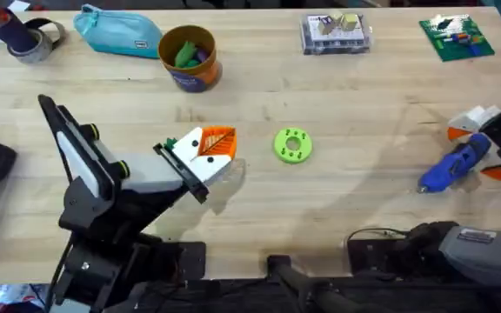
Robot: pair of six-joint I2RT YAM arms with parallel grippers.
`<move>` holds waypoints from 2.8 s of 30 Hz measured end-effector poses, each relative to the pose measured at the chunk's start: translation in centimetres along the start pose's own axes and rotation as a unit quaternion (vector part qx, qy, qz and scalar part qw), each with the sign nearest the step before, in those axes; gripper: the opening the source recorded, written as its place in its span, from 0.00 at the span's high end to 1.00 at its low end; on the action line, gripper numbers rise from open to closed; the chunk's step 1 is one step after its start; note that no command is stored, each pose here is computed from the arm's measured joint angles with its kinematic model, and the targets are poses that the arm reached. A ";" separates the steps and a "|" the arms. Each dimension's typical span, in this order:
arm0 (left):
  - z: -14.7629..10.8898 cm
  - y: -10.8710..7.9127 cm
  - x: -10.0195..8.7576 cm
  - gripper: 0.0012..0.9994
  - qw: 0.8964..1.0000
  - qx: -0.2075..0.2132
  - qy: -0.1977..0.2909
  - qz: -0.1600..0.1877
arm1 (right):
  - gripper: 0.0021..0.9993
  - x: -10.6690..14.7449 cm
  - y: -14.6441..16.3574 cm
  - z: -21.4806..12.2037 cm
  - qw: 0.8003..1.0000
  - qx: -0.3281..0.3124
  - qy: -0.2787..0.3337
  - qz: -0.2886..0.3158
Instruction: Pick up the gripper from the table and insert it into the empty holder that is missing its gripper. Then pick up a screw, insert it into the mounting hole, and use the screwdriver to tighten it. Finally, clean up the table by picking up the vegetable and placing it into the bucket.
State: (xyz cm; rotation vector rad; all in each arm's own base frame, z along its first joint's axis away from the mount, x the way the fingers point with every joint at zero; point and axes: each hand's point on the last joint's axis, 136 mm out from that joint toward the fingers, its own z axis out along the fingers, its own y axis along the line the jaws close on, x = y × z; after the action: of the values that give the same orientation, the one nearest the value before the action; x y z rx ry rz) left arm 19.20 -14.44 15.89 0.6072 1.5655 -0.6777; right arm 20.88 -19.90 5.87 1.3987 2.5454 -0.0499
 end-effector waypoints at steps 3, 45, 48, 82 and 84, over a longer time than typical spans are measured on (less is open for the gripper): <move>0.0 0.0 0.0 0.99 1.000 0.000 0.000 0.000 | 0.02 0.1 -0.2 0.9 1.000 0.008 0.011 0.002; 0.0 0.0 0.0 0.99 1.000 0.000 0.000 0.000 | 0.85 -0.7 -0.7 2.0 1.000 0.020 0.000 0.006; 0.0 0.0 0.0 0.99 1.000 0.000 0.000 0.000 | 0.86 -0.6 -0.6 1.3 1.000 0.019 -0.007 0.006; 0.0 0.0 0.0 0.99 1.000 0.000 0.000 0.000 | 0.89 8.5 26.9 -22.3 0.767 -0.476 -0.240 -0.357; 0.0 0.0 0.0 0.99 1.000 0.000 0.000 0.000 | 0.89 11.3 28.5 -23.6 0.732 -0.501 -0.238 -0.396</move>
State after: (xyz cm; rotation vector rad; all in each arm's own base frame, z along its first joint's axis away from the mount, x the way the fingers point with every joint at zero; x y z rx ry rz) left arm 19.20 -14.44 15.89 0.6072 1.5655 -0.6777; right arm 34.44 8.23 28.65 -0.1391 1.9285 0.6296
